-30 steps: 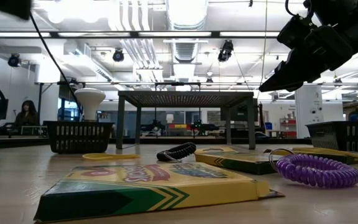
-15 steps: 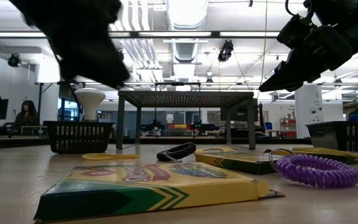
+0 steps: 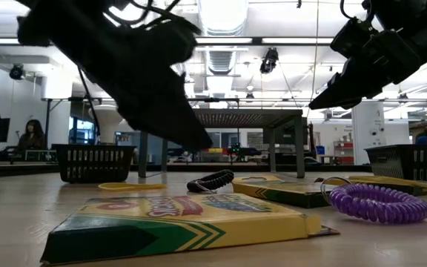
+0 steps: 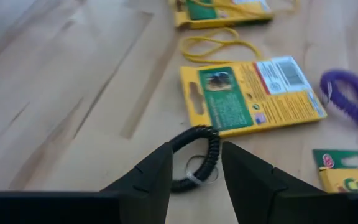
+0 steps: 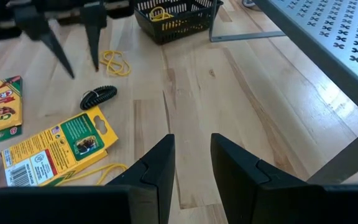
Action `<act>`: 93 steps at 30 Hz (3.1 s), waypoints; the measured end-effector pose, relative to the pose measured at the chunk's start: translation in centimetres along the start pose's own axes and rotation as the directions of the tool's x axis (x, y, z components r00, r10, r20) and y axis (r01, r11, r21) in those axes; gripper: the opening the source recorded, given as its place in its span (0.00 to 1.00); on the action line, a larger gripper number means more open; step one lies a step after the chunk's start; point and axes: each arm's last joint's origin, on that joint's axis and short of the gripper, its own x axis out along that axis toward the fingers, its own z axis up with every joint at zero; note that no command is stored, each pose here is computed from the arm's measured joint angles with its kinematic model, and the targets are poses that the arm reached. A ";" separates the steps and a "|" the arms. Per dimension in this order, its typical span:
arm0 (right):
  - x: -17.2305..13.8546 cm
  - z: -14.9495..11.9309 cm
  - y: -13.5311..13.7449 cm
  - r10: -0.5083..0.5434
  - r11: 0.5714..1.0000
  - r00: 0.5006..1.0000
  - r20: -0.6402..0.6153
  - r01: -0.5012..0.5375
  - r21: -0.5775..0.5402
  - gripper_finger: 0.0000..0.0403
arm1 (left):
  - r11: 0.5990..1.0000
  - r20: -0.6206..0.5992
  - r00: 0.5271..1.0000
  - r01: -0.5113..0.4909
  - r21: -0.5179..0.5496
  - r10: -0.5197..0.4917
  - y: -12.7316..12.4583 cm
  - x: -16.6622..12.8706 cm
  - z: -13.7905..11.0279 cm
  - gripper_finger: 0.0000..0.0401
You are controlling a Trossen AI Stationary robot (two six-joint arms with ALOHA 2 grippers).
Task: Pick & Place Office Desk Supplies
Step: Put the black spring keychain into the bottom black bin
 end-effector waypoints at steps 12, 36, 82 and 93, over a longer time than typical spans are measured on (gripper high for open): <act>0.0 0.0 0.0 0.000 1.000 1.000 0.000 0.000 0.000 0.25 | 0.991 -0.017 1.000 -0.002 0.135 0.004 -1.0 1.9 0.0 0.36; 0.0 -0.1 0.0 -0.001 1.000 1.000 -0.006 0.001 -0.001 0.25 | 0.995 -0.093 0.996 0.003 0.102 0.006 -1.0 3.5 -1.9 0.36; 0.0 -0.1 0.0 -0.001 1.000 1.000 -0.008 0.001 -0.001 0.25 | 0.934 -0.585 0.792 -0.055 -0.353 -0.175 -1.5 -18.1 -2.9 0.07; 0.0 -0.1 0.0 -0.001 1.000 1.000 -0.008 0.001 -0.002 0.25 | 0.899 -0.727 0.680 -0.258 -0.354 -0.091 0.3 -17.1 -6.2 0.11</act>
